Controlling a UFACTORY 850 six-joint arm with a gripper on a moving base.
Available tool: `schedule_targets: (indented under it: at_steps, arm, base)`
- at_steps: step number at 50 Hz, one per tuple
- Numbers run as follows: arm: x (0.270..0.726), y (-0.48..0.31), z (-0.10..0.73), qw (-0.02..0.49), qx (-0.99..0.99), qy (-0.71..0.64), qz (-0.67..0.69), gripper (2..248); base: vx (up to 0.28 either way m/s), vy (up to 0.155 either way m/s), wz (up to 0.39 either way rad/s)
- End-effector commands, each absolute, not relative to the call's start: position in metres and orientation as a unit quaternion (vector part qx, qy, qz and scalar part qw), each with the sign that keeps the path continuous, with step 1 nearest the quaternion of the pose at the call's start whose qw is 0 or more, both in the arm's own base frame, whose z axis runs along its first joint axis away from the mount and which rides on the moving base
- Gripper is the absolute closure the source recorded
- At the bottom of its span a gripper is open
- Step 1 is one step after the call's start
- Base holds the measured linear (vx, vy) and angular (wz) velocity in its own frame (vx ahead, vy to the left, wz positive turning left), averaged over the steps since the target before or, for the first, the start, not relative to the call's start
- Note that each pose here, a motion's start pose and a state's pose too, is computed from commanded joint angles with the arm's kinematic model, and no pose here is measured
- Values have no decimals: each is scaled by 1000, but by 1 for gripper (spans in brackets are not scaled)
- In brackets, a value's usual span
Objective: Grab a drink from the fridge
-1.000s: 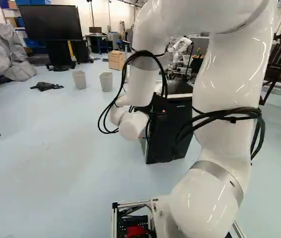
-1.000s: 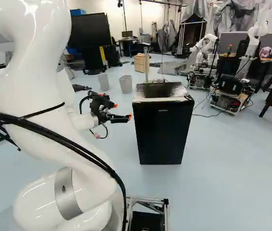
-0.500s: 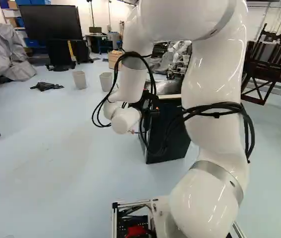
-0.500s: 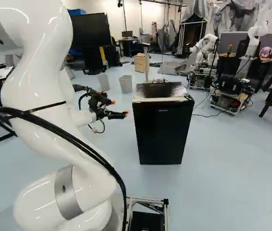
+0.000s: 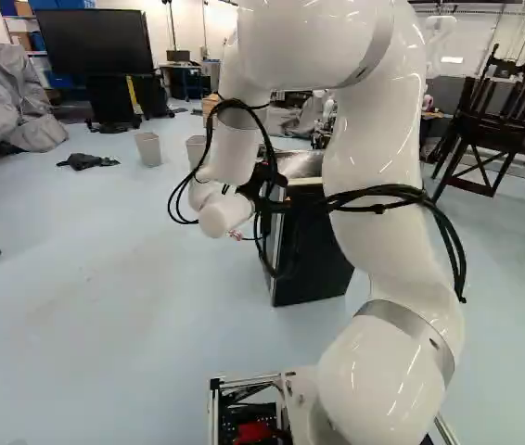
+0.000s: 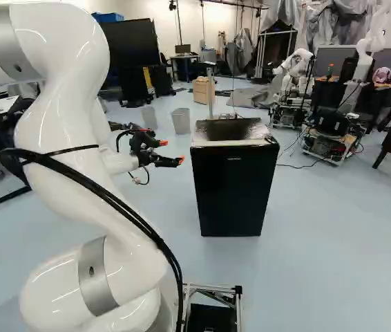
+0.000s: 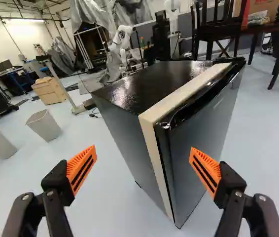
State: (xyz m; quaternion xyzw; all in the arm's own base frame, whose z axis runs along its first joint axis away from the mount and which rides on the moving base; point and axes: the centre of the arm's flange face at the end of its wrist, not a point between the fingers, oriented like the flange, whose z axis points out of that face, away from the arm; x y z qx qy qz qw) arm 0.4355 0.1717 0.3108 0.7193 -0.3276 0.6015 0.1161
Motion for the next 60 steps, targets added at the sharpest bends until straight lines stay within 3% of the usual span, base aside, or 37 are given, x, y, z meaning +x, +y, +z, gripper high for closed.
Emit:
schedule_targets:
  at_steps: [60]
  arm:
    - [440, 165, 301, 148, 705, -392, 572, 3]
  base:
    - [0, 0, 0]
